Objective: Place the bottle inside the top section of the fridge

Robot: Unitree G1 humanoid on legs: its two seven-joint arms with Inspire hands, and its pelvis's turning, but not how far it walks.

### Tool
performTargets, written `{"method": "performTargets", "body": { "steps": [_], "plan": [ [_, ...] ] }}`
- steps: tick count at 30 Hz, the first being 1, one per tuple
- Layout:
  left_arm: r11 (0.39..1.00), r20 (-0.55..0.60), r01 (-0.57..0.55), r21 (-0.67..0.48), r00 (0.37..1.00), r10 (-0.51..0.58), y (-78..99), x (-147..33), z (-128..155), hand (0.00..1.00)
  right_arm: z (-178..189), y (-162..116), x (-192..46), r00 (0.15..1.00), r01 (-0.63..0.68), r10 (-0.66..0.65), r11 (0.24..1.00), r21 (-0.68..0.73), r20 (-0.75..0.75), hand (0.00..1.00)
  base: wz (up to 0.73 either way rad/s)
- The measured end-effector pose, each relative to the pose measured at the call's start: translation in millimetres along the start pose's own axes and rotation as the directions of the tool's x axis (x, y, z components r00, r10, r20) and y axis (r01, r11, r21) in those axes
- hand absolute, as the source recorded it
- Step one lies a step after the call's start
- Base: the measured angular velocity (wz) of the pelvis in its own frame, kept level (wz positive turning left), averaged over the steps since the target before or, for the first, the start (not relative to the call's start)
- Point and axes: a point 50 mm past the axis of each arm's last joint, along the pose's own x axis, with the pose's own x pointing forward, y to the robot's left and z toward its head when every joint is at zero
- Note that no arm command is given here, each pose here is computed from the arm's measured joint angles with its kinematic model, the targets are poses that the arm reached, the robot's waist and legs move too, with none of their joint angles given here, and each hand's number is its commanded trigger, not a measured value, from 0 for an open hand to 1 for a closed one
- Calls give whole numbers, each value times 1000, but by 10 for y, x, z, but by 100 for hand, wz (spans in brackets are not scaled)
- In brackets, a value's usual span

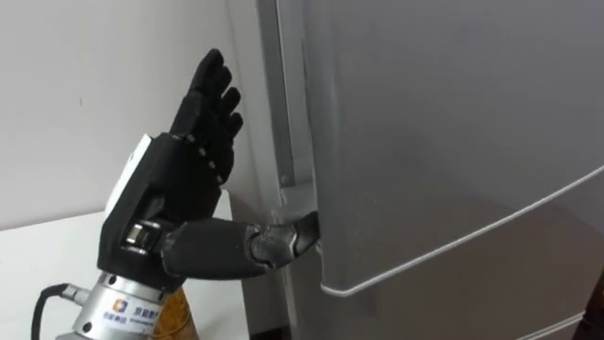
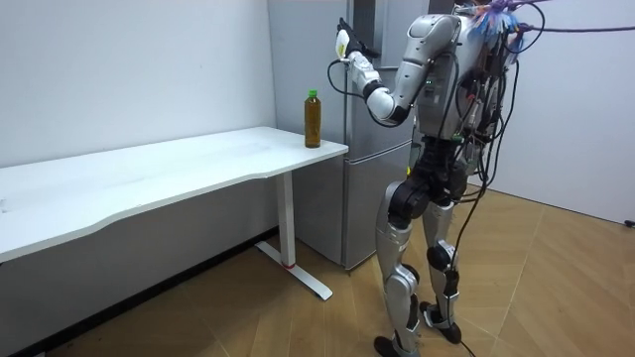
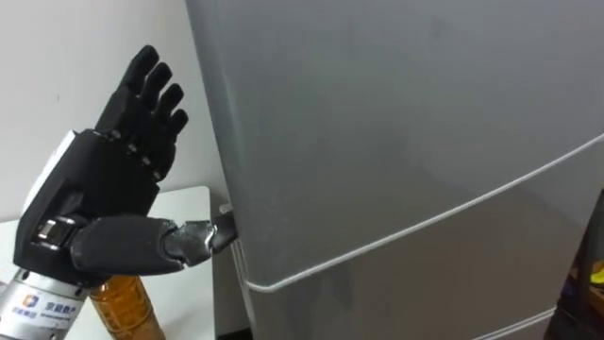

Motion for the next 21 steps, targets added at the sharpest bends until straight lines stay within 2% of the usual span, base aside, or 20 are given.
{"method": "performTargets", "body": {
  "steps": [7,13,21],
  "plan": [
    [994,28,111,-20,994,-110,-117,9,53,0,6,0,0,1000,-1,1,1000,-6,10,0,3],
    [973,51,211,-91,977,-207,-237,12,58,0,2,2,-1,1000,-1,1,1000,-11,10,0,0],
    [953,51,280,-115,960,-275,-343,11,33,0,12,13,4,1000,-4,4,1000,-19,10,0,0]
  ]
}}
